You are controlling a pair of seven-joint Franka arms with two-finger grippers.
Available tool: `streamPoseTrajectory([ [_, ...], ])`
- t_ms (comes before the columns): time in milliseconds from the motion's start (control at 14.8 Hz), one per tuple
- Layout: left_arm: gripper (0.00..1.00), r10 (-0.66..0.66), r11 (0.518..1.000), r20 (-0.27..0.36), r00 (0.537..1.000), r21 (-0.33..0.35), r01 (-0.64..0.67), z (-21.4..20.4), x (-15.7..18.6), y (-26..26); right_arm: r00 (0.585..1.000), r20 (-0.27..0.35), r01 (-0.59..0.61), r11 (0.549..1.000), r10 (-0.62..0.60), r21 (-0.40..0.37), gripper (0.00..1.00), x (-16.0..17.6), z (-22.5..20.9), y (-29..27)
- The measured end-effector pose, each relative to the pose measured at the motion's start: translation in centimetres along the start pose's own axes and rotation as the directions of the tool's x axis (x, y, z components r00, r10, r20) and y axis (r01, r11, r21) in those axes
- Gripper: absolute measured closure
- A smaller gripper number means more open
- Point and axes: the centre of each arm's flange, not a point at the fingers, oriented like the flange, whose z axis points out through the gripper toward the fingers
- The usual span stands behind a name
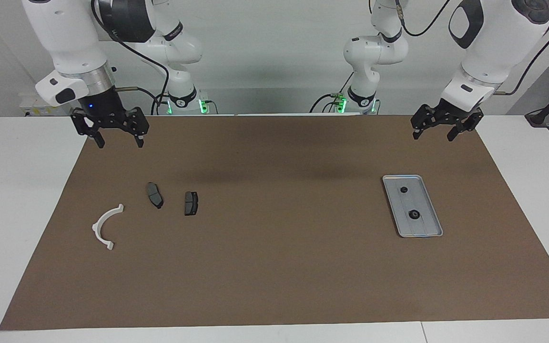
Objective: Place bearing gear from tray to pile
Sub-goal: 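Reach the left gripper over the metal tray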
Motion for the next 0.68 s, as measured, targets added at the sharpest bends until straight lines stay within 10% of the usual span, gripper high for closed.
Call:
streamPoseTrajectory([
  [677, 0.00, -0.003, 1.000, -0.004, 1.000, 0.000, 0.003, -0.01, 0.05, -0.20, 1.000, 0.000, 0.000, 1.000, 0.000, 0.000, 0.00, 0.00, 0.02, 0.02],
])
